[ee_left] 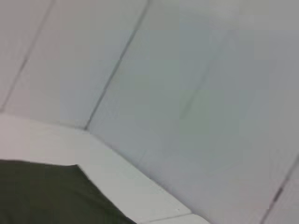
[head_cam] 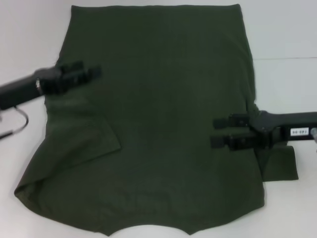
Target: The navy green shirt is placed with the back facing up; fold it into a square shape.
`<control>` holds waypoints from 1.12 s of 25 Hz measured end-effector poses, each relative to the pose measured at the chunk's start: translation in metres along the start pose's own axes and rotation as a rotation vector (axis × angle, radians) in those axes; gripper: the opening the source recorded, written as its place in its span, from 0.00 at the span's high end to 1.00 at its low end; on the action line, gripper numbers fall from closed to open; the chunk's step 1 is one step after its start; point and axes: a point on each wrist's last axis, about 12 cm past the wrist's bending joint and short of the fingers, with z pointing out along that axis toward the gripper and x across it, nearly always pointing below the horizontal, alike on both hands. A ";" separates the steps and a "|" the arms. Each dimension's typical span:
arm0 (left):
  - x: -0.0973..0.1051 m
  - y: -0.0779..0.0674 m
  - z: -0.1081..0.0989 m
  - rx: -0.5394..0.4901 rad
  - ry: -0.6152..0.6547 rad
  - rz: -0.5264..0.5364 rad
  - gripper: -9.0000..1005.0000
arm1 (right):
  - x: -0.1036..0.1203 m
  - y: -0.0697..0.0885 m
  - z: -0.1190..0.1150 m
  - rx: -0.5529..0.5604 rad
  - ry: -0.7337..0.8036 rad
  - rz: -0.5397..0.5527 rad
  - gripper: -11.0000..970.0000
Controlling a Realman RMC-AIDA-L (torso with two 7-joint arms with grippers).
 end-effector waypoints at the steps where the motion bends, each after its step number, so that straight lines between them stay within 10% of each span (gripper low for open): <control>1: 0.009 -0.003 -0.006 0.019 -0.007 0.035 0.20 | -0.002 0.000 -0.001 0.003 -0.002 0.016 0.04; 14: 0.063 -0.031 -0.046 0.137 -0.054 0.225 0.10 | -0.047 -0.018 -0.033 0.161 0.081 0.487 0.04; 28: 0.075 -0.037 -0.036 0.180 -0.029 0.270 0.10 | -0.014 -0.028 -0.108 0.443 0.138 0.789 0.04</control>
